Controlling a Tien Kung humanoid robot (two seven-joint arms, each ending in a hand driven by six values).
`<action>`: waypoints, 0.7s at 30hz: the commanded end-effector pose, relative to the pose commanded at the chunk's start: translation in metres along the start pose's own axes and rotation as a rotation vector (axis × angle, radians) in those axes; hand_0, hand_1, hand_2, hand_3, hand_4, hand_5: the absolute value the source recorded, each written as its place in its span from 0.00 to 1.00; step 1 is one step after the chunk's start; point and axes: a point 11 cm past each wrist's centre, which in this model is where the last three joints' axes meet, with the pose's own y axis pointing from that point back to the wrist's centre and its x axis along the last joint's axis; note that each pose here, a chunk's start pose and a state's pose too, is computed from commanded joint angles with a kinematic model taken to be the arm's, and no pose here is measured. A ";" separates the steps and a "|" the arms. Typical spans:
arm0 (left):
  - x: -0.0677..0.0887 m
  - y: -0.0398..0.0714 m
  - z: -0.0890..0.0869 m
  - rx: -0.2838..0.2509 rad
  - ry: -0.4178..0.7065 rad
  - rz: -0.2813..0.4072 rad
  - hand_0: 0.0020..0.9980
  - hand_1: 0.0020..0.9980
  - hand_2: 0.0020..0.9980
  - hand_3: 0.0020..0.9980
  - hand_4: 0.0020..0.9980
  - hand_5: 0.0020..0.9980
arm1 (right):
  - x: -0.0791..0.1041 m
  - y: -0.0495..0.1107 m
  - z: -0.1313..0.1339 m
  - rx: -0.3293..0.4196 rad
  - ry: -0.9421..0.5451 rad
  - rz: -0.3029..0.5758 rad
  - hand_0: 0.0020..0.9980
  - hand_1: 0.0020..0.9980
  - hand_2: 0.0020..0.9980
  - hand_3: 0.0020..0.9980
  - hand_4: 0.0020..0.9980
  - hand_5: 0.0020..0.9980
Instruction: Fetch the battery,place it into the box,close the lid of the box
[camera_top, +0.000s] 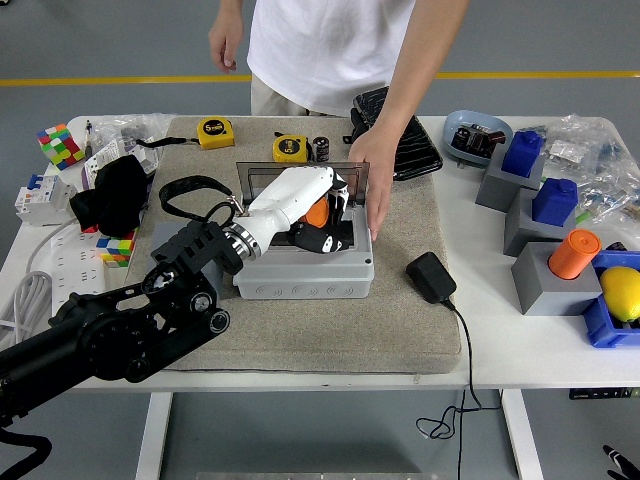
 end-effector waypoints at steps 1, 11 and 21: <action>0.000 0.000 0.000 0.000 -0.001 0.003 0.13 0.10 0.21 0.27 1.00 0.02 | 0.000 0.000 0.000 0.000 0.000 0.000 0.67 0.67 0.66 0.55 0.96 0.46; -0.004 0.000 -0.003 0.004 -0.001 -0.014 0.19 0.21 0.28 0.35 1.00 0.09 | 0.001 0.000 0.001 -0.002 0.003 0.003 0.67 0.67 0.66 0.55 0.96 0.46; -0.009 0.000 -0.004 -0.009 -0.019 -0.048 0.28 0.31 0.33 0.37 1.00 0.23 | 0.001 0.000 0.000 0.000 0.002 0.001 0.67 0.67 0.66 0.55 0.96 0.46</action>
